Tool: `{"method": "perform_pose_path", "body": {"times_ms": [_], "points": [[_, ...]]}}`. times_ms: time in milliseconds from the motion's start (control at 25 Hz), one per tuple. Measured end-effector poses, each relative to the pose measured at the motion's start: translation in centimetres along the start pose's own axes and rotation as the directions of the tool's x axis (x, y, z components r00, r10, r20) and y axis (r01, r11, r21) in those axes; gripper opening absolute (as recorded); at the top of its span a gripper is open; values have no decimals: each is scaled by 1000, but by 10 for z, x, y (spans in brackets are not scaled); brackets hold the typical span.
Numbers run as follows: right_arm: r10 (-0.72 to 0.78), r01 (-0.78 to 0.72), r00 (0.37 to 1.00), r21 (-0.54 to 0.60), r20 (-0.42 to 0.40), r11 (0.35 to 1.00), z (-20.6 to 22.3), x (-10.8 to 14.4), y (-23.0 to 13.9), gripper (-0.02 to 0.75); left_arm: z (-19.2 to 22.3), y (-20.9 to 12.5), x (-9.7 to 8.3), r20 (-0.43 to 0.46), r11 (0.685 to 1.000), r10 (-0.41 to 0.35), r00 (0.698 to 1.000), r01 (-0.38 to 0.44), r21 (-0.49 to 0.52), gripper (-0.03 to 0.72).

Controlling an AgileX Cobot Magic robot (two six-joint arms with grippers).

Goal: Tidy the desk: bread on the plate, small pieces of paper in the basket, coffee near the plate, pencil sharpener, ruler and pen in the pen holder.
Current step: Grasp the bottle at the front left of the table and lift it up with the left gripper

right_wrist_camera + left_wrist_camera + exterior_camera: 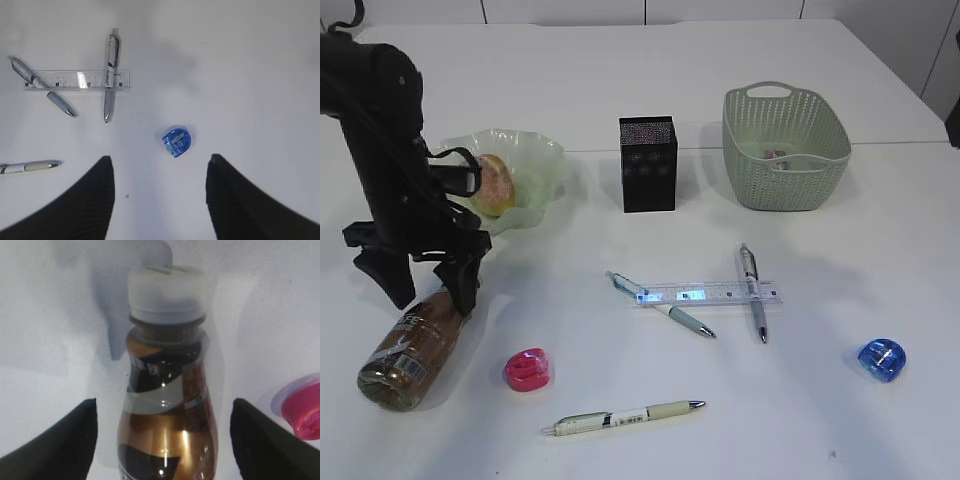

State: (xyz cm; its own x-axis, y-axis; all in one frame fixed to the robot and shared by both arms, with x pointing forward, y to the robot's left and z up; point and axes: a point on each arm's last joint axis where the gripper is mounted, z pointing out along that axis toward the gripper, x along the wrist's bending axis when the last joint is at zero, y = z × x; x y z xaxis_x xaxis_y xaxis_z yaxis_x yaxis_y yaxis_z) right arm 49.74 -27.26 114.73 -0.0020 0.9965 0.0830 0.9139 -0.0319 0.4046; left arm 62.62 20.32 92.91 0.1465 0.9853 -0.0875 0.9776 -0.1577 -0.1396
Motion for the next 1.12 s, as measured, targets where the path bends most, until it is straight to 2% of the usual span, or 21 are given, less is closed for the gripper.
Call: {"method": "perform_pose_path", "body": {"times_ms": [360,1120], "points": [[-2,2,1000,0,0,1000,0,0,0,460,17,4,1,-3,999,-4,1000,4,41,576],[-2,2,1000,0,0,1000,0,0,0,460,17,4,2,-5,999,-3,1000,3,41,567]]}}
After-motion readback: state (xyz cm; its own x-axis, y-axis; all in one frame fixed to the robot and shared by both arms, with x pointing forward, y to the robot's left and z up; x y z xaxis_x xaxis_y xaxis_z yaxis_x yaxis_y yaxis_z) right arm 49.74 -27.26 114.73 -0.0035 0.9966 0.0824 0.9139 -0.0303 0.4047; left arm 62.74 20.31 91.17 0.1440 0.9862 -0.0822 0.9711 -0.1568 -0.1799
